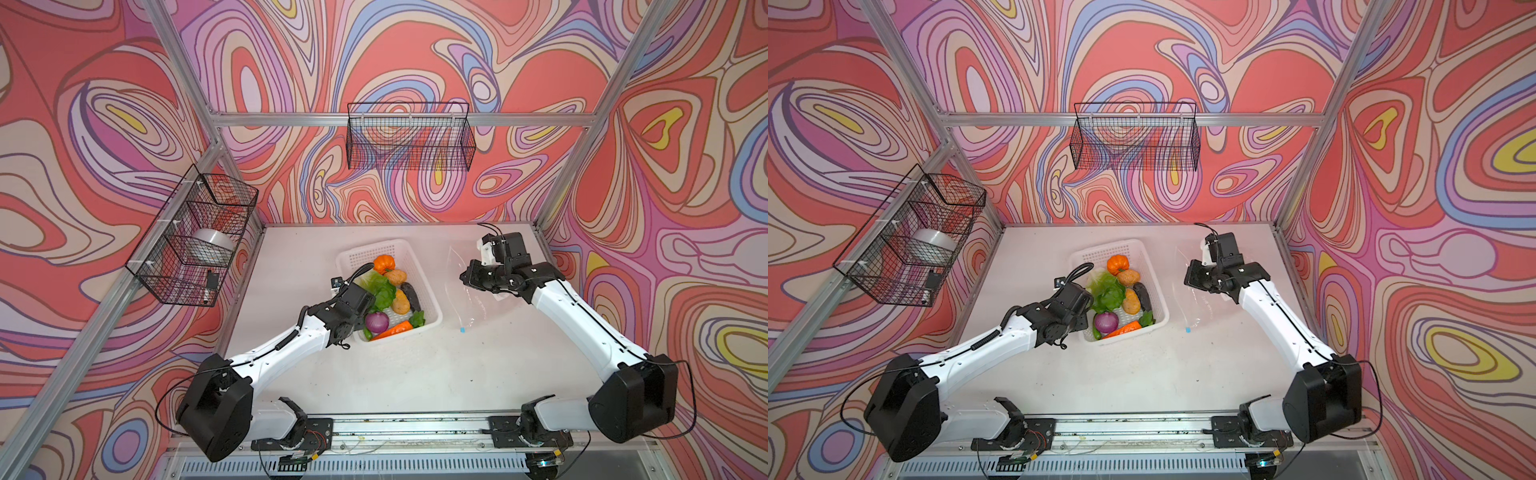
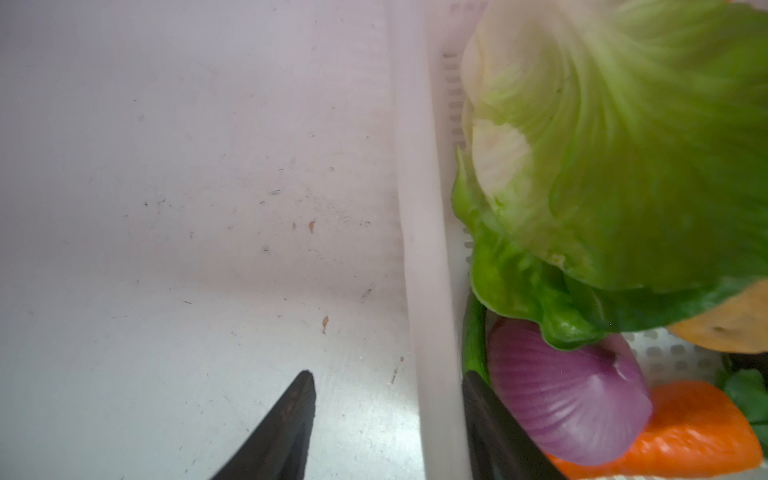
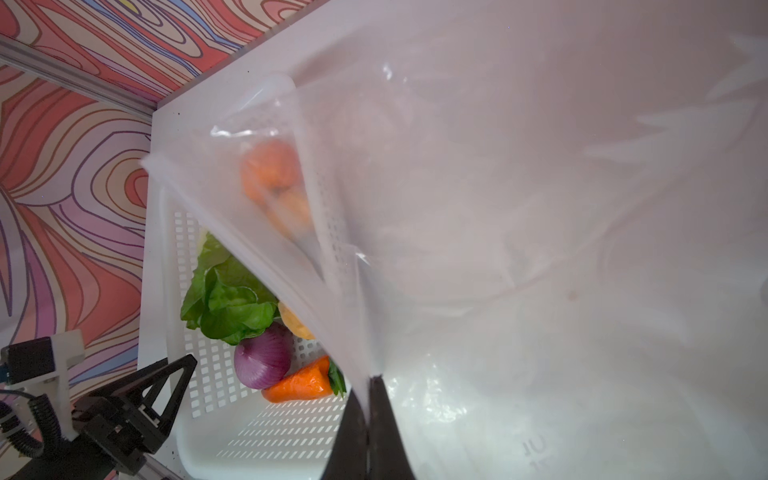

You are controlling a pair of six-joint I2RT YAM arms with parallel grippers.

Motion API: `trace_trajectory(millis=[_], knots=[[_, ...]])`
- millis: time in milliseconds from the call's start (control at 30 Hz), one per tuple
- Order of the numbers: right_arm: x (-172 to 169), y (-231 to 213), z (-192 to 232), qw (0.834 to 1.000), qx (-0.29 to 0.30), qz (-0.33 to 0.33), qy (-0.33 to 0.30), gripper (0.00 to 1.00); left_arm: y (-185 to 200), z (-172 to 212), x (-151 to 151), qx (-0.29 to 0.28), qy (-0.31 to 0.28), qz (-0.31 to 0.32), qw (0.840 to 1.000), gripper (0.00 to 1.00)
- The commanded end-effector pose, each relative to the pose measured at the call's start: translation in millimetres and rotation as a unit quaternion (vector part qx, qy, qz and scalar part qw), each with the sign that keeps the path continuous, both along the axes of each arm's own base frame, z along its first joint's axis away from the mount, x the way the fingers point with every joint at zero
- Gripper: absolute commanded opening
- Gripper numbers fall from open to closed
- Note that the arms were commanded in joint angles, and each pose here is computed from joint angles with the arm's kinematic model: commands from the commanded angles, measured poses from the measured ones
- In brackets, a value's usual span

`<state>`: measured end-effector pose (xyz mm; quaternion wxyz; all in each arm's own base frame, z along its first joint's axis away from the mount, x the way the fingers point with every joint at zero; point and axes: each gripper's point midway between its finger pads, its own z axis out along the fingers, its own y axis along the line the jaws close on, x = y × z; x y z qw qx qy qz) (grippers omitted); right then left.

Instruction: Place the food in the zip-top bag and seal the zipper

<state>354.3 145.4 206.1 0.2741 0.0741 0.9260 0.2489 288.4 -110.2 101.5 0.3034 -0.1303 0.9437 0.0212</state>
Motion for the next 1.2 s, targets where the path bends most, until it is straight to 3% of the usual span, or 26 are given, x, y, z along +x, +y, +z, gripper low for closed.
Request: trace_trajectory(millis=[0, 300, 433, 567, 700, 800, 900, 1167], knots=[[-4, 1, 5, 1.0, 0.012, 0.003, -0.015, 0.0, 31, -4, -10, 0.042, 0.008, 0.028, 0.999, 0.57], [-15, 17, -3, 0.998, 0.055, 0.035, -0.008, 0.0, 82, 10, -25, 0.085, 0.001, 0.066, 0.994, 0.58], [-26, 28, -7, 0.996, 0.071, 0.047, 0.006, 0.0, 80, 45, -28, 0.077, -0.021, 0.033, 0.996, 0.74], [-36, 39, 2, 0.992, 0.115, 0.046, 0.007, 0.0, 47, 88, -26, -0.018, -0.062, -0.032, 0.997, 0.78], [-39, 51, 24, 0.984, 0.173, 0.041, -0.014, 0.0, 0, 111, -24, -0.152, -0.087, -0.079, 0.981, 0.78], [-39, 49, 30, 0.983, 0.182, 0.028, -0.026, 0.0, -35, 110, -21, -0.218, -0.081, -0.102, 0.967, 0.77], [-39, 43, 26, 0.984, 0.172, 0.015, -0.03, 0.0, -72, 104, -17, -0.233, -0.075, -0.132, 0.961, 0.76], [-45, 38, 14, 0.988, 0.154, 0.011, -0.022, 0.0, -146, 70, -1, -0.197, -0.033, -0.181, 0.963, 0.75]])
